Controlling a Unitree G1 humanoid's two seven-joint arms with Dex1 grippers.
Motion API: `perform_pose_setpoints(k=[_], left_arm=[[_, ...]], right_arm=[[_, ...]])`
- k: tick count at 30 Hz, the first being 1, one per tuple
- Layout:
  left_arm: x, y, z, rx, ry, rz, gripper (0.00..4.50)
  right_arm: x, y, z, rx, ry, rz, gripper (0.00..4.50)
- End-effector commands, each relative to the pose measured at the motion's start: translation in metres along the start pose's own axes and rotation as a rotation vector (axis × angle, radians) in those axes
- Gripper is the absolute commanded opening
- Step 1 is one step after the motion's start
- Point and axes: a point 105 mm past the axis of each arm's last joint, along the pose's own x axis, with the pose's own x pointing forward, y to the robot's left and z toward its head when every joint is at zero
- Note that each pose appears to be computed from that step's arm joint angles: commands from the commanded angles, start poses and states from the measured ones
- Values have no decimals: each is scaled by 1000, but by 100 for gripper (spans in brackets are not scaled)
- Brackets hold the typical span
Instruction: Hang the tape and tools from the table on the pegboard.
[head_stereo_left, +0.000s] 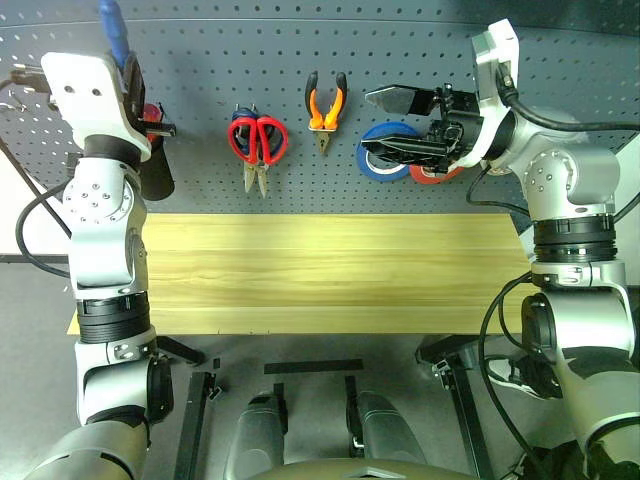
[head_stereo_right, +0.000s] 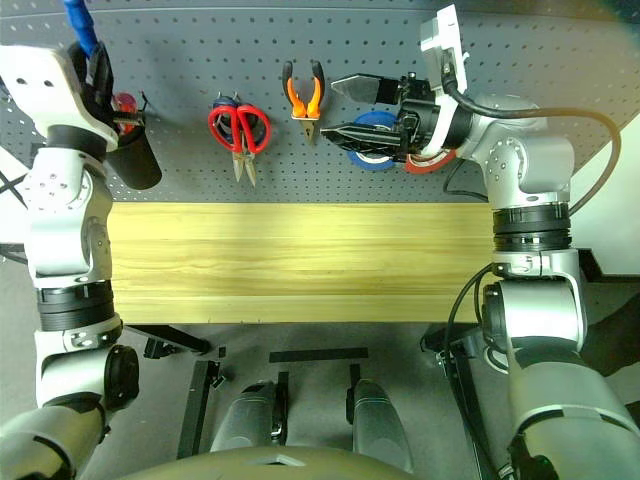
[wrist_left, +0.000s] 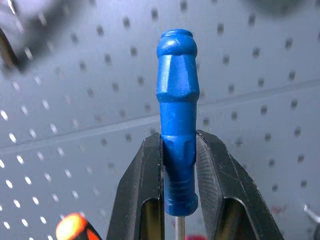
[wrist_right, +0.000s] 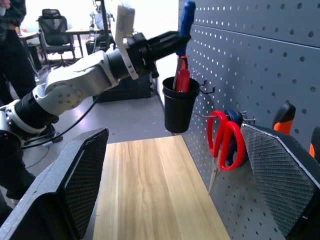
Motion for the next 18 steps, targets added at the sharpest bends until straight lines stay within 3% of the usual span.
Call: perform_pose_setpoints(k=[1, 9, 18], left_arm=[[6, 15, 21, 18, -98, 50, 52], [2, 34, 22, 71, -115, 103, 52], [-10, 40, -11, 53, -3, 116, 52]], right_arm=[[-3, 4, 6, -67, 24, -2, 450], [-7, 5, 5, -60, 37, -7, 450], [-6, 4, 4, -66, 49, -9, 450]])
